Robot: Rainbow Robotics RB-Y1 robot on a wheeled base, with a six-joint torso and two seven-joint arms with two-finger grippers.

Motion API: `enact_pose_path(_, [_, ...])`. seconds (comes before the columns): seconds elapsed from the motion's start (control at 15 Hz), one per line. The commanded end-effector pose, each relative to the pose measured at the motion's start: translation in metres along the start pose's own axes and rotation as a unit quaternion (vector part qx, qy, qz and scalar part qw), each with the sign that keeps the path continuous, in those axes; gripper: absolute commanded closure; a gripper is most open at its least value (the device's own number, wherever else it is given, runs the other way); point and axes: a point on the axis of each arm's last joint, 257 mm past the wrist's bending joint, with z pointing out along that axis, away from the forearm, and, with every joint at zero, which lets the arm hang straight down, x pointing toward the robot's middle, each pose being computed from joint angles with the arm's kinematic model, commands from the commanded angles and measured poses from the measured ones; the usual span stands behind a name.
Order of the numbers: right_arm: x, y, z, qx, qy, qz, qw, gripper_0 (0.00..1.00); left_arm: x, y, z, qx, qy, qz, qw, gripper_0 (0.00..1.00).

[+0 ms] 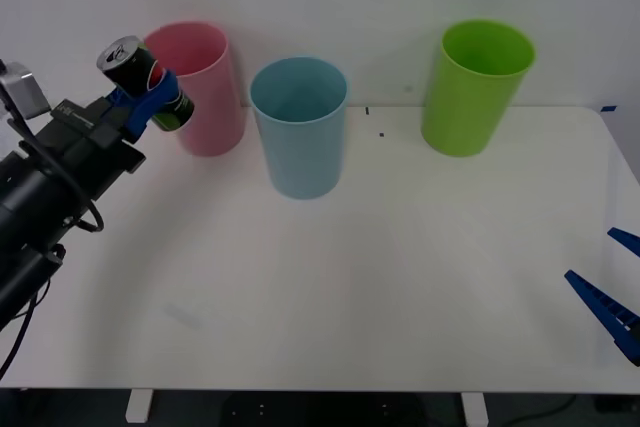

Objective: Grasp the object on the table and drop it into the matching bin: aluminum can to the light blue bin, PET bottle to the pink bin.

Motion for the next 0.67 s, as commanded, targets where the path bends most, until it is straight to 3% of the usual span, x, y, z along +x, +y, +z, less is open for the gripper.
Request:
enact_pose_path(0.07, [0.0, 0.0, 0.0, 0.0, 0.0, 0.0, 1.0, 0.0, -0.001, 0.002, 0.03, 0.006, 0.009, -0.009, 0.9999, 1.0])
enact_pose_path(0.4, [0.0, 0.0, 0.0, 0.0, 0.0, 0.0, 1.0, 0.0, 0.016, 0.011, 0.102, 0.018, 0.035, -0.002, 0.9992, 1.0])
enact_pose_path(0.67, [0.0, 0.0, 0.0, 0.0, 0.0, 0.0, 1.0, 0.0, 0.035, 0.02, 0.153, 0.013, 0.062, 0.0, 0.998, 1.0])
